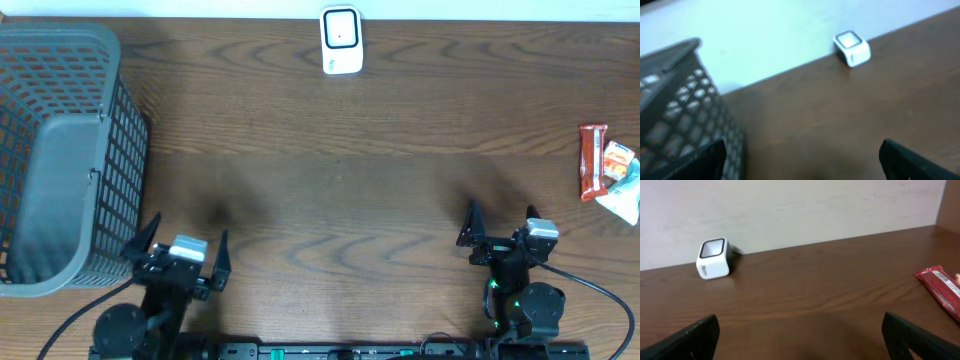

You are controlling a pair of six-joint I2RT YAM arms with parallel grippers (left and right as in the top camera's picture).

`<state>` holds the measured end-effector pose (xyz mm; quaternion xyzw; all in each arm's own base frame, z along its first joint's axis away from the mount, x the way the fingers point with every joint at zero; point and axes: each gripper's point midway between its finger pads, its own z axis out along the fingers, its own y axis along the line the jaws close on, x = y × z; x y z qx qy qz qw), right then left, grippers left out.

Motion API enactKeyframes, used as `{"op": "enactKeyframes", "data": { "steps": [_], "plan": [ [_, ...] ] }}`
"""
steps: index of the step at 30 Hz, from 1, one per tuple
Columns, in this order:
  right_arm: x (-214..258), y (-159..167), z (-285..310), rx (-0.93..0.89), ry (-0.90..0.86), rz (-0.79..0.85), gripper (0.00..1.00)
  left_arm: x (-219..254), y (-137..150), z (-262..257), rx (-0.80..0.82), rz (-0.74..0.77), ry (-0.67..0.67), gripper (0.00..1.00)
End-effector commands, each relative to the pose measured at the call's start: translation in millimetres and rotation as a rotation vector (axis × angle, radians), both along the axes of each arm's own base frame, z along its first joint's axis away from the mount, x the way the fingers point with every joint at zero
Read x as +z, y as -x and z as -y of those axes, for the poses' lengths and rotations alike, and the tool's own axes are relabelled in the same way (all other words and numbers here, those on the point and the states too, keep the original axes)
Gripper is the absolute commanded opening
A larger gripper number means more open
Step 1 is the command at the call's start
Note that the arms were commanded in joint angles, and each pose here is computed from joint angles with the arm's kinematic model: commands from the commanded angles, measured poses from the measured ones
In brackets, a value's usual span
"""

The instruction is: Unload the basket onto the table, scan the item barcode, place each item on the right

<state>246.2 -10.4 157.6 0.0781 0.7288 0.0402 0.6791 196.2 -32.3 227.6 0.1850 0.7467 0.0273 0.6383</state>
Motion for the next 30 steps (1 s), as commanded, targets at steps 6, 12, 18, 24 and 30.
{"op": "enactKeyframes", "data": {
  "steps": [6, 12, 18, 24, 30],
  "plan": [
    [-0.2, 0.1, -1.4, 0.005, 0.016, 0.002, 0.99, -32.9, -11.0, 10.4, -0.065, -0.015, 0.004, 0.98],
    [-0.2, 0.1, -1.4, 0.005, 0.016, 0.002, 0.99, -54.8, -18.3, 10.2, -0.065, -0.042, 0.006, 0.98],
    [-0.2, 0.1, -1.4, 0.005, 0.016, 0.002, 0.99, -76.3, -30.2, 9.8, -0.065, -0.027, 0.005, 0.98],
    [-0.2, 0.1, -1.4, 0.005, 0.016, 0.002, 0.99, -89.1, -35.8, 9.5, -0.065, -0.017, 0.004, 0.98],
    [-0.2, 0.1, -1.4, 0.005, 0.016, 0.002, 0.99, -85.0, -38.6, 7.4, -0.053, 0.013, -0.001, 0.98]
  ]
}}
